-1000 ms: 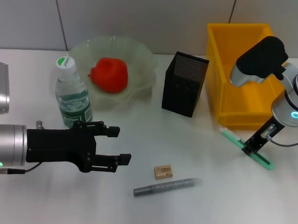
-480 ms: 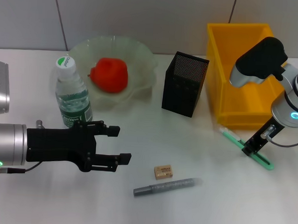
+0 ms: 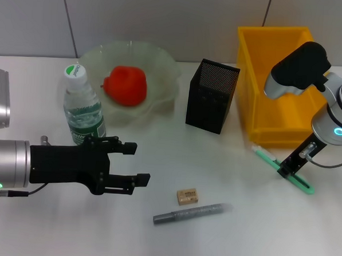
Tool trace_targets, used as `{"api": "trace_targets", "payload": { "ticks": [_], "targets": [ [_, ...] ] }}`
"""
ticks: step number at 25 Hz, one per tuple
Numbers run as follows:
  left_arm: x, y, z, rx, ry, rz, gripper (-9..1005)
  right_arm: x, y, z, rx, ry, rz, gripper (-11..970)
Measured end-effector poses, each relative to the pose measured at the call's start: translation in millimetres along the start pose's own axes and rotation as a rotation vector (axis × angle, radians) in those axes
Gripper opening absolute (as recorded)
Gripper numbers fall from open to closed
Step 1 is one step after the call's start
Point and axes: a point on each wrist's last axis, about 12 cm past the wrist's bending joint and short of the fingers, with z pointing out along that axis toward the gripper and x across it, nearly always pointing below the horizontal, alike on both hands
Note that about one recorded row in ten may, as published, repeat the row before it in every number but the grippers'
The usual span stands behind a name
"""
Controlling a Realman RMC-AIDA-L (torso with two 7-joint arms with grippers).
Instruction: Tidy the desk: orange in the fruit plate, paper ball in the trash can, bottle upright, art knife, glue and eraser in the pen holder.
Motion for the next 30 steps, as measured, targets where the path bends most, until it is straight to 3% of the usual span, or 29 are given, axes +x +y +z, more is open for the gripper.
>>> {"api": "trace_targets", "payload": {
  "ticks": [30],
  "targets": [
    [-1.5,1.3,-0.2,-0.005,0.000,0.005,804,0.0,0.8,1.2,0.001,0.011,-0.020,188]
  ]
}}
